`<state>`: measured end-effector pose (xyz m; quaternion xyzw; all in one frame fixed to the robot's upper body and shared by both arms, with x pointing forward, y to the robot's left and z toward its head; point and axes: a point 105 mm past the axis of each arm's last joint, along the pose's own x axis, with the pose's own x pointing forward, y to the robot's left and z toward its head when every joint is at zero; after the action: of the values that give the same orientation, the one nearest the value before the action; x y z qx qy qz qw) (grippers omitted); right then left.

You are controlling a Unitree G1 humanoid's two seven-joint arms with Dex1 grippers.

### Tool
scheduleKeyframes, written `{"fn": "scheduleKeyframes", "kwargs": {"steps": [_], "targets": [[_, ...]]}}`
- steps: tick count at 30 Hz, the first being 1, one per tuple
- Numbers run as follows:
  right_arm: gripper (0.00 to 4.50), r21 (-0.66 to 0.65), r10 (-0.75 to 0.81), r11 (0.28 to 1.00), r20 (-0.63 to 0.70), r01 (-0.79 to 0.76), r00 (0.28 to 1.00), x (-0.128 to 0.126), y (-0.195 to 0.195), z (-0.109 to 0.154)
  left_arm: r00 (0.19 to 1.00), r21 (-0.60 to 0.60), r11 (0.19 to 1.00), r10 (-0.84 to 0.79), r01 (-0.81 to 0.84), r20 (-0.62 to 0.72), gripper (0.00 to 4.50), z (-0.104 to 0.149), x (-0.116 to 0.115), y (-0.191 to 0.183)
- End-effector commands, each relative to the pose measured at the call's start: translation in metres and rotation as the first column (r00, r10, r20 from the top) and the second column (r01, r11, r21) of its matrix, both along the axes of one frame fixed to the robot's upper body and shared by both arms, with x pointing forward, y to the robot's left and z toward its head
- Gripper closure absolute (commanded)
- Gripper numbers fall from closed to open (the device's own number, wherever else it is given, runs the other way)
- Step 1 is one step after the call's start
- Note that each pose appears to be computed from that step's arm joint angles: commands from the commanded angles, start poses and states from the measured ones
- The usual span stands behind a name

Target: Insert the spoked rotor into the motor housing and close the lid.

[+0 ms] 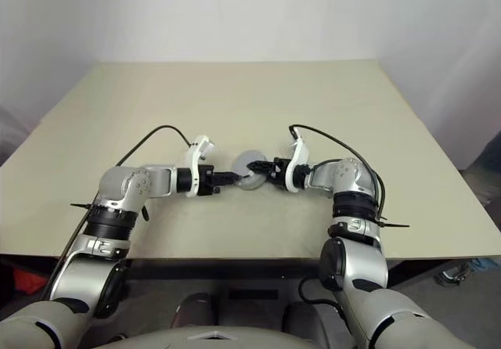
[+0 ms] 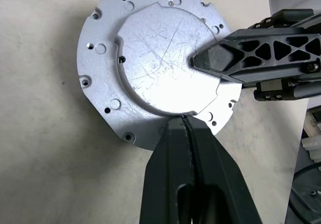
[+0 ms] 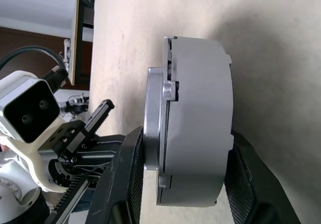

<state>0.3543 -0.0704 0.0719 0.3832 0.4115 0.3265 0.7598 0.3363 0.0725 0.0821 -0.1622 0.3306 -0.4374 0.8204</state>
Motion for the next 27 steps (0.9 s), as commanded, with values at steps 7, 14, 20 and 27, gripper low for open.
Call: {"fn": "scheduleKeyframes", "kwargs": {"steps": [7, 14, 20, 27], "targets": [[2.42, 0.048, 0.003, 0.999, 0.034, -0.004, 0.999, 0.008, 0.012, 0.018, 0.997, -0.023, 1.0, 0.0, 0.002, 0.074, 4.5, 0.012, 0.005, -0.004], [2.42, 0.232, -0.214, 0.951, 0.01, 0.206, 0.977, 0.046, 0.005, 0.049, 0.981, -0.187, 0.978, 0.125, -0.096, 0.149, 4.5, 0.034, 0.016, 0.012], [2.42, 0.306, -0.234, 0.926, 0.005, 0.222, 0.972, 0.056, 0.014, 0.07, 0.97, -0.261, 0.953, 0.198, -0.156, 0.143, 4.5, 0.041, 0.016, 0.026], [2.42, 0.363, -0.199, 0.915, 0.027, 0.176, 0.98, 0.054, 0.026, 0.089, 0.827, -0.455, 0.728, 0.561, -0.512, -0.032, 3.91, 0.049, 0.044, 0.096]]}}
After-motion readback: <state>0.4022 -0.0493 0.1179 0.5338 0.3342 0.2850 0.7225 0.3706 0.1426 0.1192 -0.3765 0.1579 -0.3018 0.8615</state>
